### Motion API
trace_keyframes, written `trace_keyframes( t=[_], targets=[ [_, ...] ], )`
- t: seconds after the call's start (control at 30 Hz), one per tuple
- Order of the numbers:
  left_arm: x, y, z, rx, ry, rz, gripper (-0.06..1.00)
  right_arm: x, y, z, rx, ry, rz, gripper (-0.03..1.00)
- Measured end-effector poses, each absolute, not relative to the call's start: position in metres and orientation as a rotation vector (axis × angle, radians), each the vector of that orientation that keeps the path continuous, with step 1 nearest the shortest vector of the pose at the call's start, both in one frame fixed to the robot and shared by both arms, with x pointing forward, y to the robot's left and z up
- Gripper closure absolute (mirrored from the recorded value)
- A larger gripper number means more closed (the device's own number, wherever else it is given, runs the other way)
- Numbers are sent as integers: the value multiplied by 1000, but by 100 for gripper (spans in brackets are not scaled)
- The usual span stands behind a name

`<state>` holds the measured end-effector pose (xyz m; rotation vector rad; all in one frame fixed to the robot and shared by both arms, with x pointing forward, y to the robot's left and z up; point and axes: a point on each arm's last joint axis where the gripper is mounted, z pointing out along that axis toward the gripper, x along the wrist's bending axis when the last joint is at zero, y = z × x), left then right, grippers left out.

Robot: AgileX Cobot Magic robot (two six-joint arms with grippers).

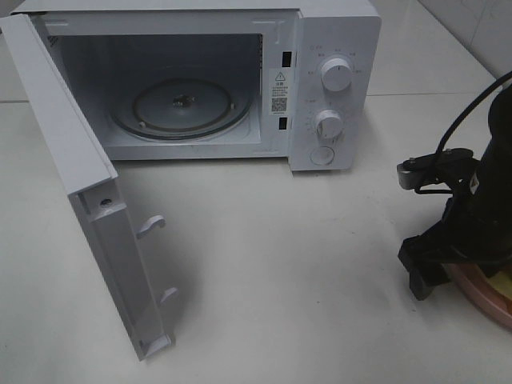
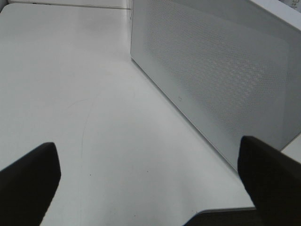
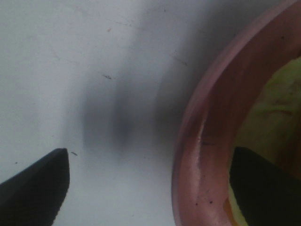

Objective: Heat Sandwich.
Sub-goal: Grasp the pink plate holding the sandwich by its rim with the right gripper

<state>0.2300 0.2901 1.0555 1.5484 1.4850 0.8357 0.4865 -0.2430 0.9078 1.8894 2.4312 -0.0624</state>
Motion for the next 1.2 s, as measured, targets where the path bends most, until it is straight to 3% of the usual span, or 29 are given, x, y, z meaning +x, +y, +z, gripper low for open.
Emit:
trace_keyframes(
  t=[0.63, 0.87, 0.9, 0.97, 1.07, 1.2],
  targets=[
    [230, 290, 1055, 1548, 1485, 836, -2, 489, -245, 885, 1890, 2452, -104, 15],
    [230, 290, 1055, 1548, 1485, 836, -2, 488, -247, 885, 1896, 2441, -135, 38],
    [230, 290, 1055, 1548, 1485, 836, -2, 488, -248, 885, 1903, 2425, -152, 50],
    [230, 290, 1055, 1548, 1485, 836, -2, 488, -249, 885, 1908, 2414, -157, 55],
    [230, 290, 1055, 1548, 1485, 836, -2, 489, -250, 886, 1916, 2379, -169, 77],
    [230, 290, 1055, 1548, 1485, 836, -2, 490, -251, 886, 1909, 2371, -184, 78]
  ],
)
